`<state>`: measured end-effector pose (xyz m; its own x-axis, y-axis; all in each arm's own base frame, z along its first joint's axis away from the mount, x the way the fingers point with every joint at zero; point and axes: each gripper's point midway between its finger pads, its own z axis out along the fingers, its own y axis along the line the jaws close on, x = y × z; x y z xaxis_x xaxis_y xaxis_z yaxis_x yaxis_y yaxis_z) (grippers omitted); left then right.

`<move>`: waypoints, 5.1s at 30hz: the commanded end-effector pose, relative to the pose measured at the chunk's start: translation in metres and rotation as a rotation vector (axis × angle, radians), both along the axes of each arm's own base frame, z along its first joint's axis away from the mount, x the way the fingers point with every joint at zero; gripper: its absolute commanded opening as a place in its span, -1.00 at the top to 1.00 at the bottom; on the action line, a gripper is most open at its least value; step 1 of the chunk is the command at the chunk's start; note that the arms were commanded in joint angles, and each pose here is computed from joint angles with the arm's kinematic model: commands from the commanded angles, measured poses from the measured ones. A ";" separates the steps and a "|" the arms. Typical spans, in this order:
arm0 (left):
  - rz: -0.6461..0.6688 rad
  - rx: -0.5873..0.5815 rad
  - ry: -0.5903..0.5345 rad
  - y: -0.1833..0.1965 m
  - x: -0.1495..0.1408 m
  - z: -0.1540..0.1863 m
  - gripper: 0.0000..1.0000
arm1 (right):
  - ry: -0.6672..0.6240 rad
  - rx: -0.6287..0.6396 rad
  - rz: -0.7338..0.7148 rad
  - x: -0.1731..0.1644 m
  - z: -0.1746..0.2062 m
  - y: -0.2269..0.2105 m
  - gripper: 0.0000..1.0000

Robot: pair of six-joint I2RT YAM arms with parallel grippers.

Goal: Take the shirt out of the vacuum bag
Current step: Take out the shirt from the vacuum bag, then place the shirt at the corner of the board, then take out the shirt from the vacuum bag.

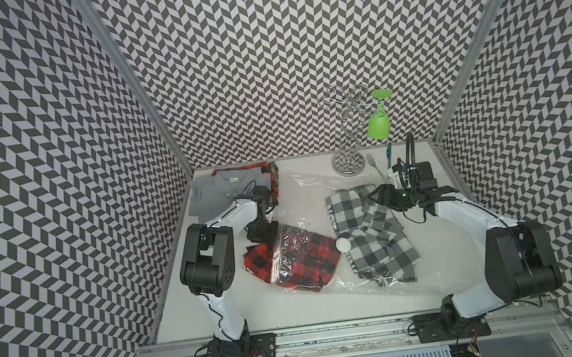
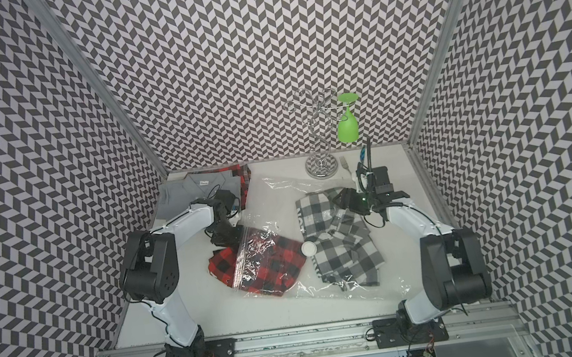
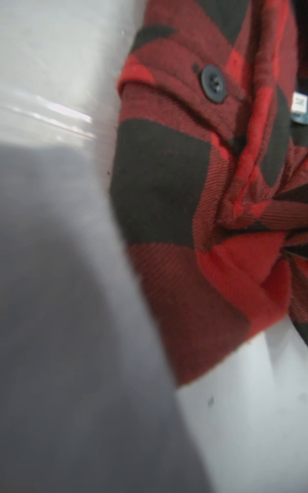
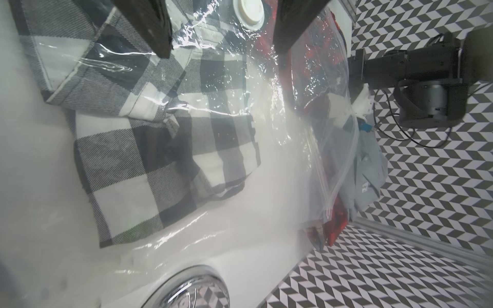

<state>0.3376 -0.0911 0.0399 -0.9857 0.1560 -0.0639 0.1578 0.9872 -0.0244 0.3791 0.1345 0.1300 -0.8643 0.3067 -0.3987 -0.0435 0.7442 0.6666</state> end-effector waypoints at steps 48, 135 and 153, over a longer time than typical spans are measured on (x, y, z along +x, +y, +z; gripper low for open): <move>0.322 0.047 -0.648 0.030 0.090 0.290 1.00 | 0.255 -0.071 -0.010 -0.024 -0.138 0.003 -0.14; 0.376 -0.541 -0.226 -0.024 -0.026 0.043 0.01 | 0.294 -0.184 -0.057 -0.052 -0.143 -0.033 -0.15; 0.187 -0.688 -0.257 -0.083 -0.010 0.065 0.15 | 0.277 -0.173 0.029 -0.057 -0.142 -0.025 -0.16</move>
